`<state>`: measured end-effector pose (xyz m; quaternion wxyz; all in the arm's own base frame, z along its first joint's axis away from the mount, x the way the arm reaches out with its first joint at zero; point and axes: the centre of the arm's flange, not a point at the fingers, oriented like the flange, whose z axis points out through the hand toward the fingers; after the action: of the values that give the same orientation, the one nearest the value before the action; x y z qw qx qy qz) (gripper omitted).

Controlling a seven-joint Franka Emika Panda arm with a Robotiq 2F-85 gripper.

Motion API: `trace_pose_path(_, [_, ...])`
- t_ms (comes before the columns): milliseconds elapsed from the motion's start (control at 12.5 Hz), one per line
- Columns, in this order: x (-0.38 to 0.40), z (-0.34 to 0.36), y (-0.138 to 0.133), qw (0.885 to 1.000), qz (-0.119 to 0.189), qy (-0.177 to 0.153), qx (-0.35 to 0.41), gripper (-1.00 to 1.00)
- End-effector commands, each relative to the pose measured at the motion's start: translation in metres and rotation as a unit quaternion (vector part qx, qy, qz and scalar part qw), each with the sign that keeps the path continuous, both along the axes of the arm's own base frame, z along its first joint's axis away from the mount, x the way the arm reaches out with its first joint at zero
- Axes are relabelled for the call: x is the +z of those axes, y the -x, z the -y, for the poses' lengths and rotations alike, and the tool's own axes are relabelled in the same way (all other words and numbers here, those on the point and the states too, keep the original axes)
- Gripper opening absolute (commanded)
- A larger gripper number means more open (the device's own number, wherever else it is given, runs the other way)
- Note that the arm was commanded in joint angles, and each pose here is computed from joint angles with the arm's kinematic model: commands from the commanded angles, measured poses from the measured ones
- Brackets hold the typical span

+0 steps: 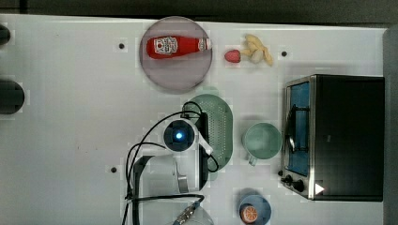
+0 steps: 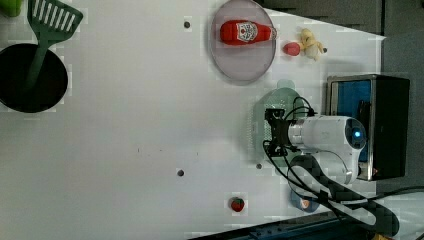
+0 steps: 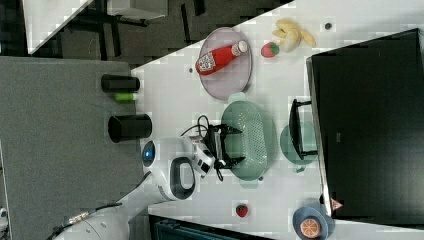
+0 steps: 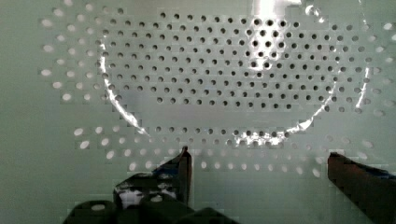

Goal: Drag strainer right to left.

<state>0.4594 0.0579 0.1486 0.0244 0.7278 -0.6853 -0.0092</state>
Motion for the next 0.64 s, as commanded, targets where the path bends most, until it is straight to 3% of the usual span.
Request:
trace_pose_path(80, [0.011, -0.038, -0.003, 1.000, 0.008, -0.001, -0.005, 1.00])
trace_pose_path(640, [0.001, -0.111, -0.008, 1.000, 0.014, -0.001, -0.015, 1.00])
